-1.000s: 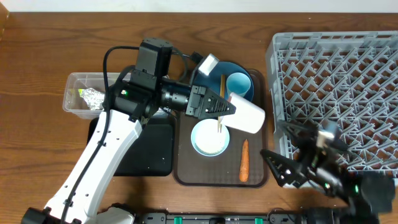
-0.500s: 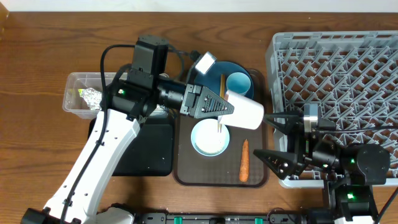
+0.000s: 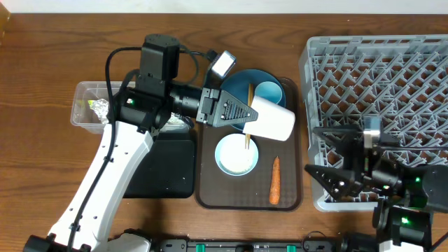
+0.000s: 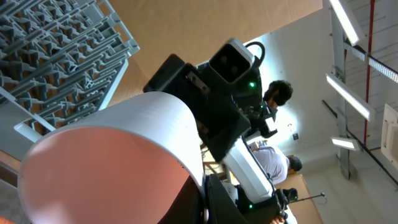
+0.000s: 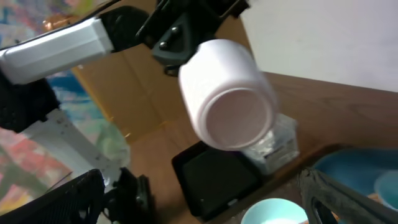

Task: Sort waste into correct bins and load items into the dishwasher rack
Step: 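Move the right gripper from the rack toward the held pink cup, then grasp the pink cup with the right gripper and release the left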

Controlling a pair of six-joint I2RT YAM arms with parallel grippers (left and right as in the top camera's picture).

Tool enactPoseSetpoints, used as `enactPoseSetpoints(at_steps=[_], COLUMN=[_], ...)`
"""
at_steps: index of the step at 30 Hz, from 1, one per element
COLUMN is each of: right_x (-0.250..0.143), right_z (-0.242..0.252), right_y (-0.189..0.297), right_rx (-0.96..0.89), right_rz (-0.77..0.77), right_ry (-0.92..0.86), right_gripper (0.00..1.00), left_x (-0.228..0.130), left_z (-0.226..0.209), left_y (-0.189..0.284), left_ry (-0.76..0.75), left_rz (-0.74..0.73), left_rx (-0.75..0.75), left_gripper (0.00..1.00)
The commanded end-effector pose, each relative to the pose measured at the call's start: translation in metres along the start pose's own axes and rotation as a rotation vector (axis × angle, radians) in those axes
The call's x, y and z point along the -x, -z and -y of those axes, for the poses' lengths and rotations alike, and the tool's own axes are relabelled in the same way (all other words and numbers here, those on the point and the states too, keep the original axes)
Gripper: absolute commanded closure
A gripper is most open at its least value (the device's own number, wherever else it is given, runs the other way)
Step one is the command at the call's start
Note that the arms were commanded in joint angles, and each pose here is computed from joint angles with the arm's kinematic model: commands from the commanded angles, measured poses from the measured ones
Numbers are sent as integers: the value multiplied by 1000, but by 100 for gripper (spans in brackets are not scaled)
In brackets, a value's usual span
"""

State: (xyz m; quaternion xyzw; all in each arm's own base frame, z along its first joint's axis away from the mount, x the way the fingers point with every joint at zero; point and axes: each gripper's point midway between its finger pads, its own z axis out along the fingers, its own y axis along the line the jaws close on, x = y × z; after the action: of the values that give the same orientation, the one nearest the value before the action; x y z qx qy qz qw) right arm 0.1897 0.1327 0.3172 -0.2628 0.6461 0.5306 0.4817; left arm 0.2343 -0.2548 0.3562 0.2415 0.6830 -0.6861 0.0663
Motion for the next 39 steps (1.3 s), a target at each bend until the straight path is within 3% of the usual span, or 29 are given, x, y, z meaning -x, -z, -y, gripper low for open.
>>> enactPoseSetpoints(at_steps=[1, 15, 35, 39], right_x=[4, -8, -8, -9], right_z=[-1, 22, 7, 5], right_y=[4, 0, -25, -28], right_rx=[3, 39, 98, 102], right_rz=[-8, -44, -51, -50], right_ry=[18, -38, -4, -5], right_gripper=[1, 1, 1, 6], left_x=[-4, -13, -20, -20], left_z=[1, 5, 0, 0], left_y=[-4, -20, -42, -42], left_ry=[19, 6, -8, -15], left_rz=[-25, -71, -100, -100], left_rx=[-29, -41, 1, 1], left_gripper=[94, 94, 94, 94])
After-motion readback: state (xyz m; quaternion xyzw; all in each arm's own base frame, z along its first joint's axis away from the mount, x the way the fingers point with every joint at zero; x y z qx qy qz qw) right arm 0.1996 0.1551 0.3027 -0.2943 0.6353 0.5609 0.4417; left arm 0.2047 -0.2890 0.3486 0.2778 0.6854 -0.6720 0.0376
